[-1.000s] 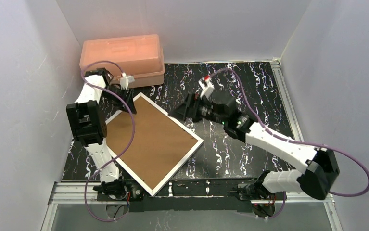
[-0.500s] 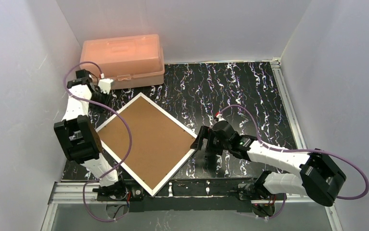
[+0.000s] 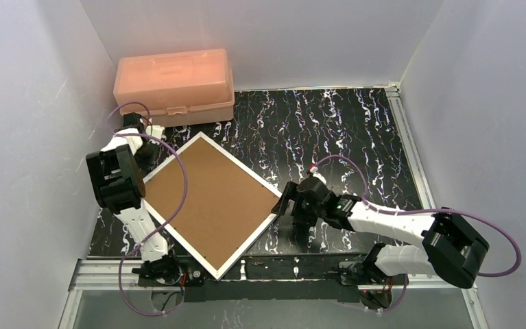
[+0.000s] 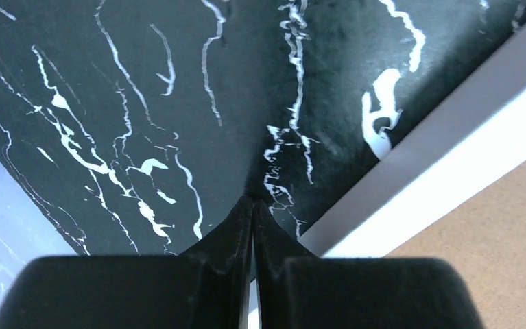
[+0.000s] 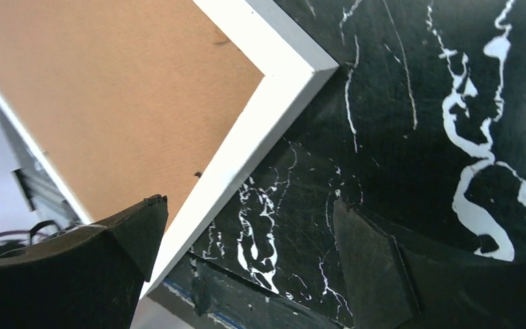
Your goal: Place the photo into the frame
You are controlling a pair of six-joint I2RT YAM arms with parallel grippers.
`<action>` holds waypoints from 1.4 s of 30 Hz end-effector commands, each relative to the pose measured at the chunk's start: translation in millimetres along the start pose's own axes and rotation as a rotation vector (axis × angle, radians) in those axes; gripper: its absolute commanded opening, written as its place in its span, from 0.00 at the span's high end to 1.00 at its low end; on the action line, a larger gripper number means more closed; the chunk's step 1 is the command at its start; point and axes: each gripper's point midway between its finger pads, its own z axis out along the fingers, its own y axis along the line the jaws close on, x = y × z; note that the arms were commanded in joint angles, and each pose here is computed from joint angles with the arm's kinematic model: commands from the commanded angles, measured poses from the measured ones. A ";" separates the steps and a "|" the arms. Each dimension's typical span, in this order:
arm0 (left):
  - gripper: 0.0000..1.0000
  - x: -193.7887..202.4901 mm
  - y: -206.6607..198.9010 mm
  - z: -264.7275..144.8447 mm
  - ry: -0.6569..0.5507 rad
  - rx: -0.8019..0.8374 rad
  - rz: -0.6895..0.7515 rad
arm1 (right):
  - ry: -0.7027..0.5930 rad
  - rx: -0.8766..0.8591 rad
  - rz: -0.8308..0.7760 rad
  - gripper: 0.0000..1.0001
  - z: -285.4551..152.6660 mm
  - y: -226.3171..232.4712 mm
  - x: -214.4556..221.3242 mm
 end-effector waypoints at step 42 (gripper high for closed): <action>1.00 72.8 -175.5 -16.3 0.218 0.456 0.195 | 0.288 0.145 0.154 0.01 -17.3 -32.8 128.4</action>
